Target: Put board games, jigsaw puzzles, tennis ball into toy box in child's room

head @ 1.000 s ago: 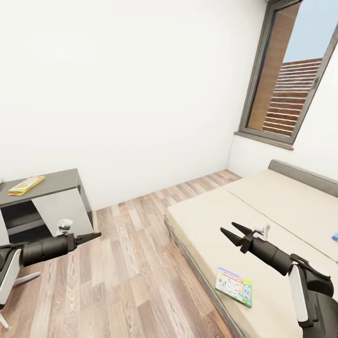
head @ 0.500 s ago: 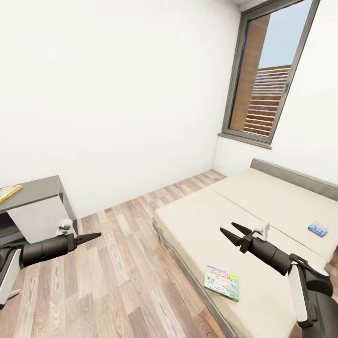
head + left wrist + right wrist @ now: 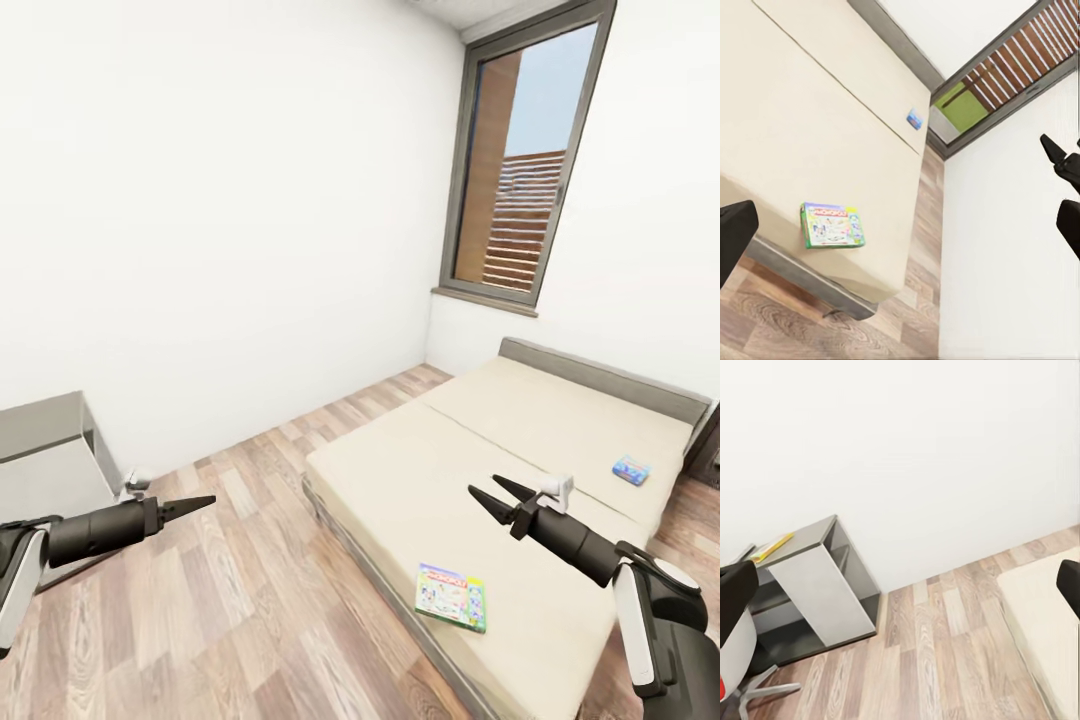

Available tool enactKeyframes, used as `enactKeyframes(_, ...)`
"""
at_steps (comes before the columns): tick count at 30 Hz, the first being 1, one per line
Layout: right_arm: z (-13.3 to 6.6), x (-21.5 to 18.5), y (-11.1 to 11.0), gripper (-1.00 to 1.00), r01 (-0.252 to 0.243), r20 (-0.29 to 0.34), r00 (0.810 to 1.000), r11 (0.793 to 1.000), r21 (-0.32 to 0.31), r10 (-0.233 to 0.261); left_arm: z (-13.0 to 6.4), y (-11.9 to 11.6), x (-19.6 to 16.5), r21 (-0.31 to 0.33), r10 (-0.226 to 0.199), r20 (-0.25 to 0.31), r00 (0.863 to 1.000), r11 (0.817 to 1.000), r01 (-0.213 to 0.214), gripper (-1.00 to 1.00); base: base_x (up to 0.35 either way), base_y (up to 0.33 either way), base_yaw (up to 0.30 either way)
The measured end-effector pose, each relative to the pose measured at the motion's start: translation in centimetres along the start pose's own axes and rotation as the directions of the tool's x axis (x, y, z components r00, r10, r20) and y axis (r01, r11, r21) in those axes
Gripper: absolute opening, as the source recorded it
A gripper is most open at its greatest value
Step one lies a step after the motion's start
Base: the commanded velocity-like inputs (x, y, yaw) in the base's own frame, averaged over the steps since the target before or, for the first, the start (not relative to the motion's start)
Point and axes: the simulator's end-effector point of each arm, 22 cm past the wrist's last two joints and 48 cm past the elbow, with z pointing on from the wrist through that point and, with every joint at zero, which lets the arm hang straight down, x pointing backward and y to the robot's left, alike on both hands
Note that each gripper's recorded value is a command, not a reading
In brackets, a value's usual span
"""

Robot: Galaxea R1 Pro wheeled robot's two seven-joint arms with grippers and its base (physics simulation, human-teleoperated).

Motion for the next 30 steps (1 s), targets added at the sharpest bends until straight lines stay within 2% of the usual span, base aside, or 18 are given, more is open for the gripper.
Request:
enactKeyframes(6,-0.1,-0.2,0.2,1.00,0.003,0.004,1.000,1.000,-0.002,-0.003,-0.1,-0.3,-0.2,0.002,0.005,0.004,1.000,1.000,-0.005,1.00,0.000,0.112,-0.211)
enactKeyframes(20,-0.2,-0.8,0.6,1.00,0.009,0.013,1.000,1.000,-0.006,-0.008,-0.5,-0.9,-0.6,0.006,0.018,0.013,1.000,1.000,-0.018,1.00,0.000,0.008,-0.208)
enactKeyframes(30,-0.2,-1.0,0.8,1.00,0.008,0.021,1.000,1.000,-0.012,-0.008,-0.5,-1.1,-0.6,0.008,0.020,0.013,1.000,1.000,-0.021,1.00,0.000,0.000,-0.052)
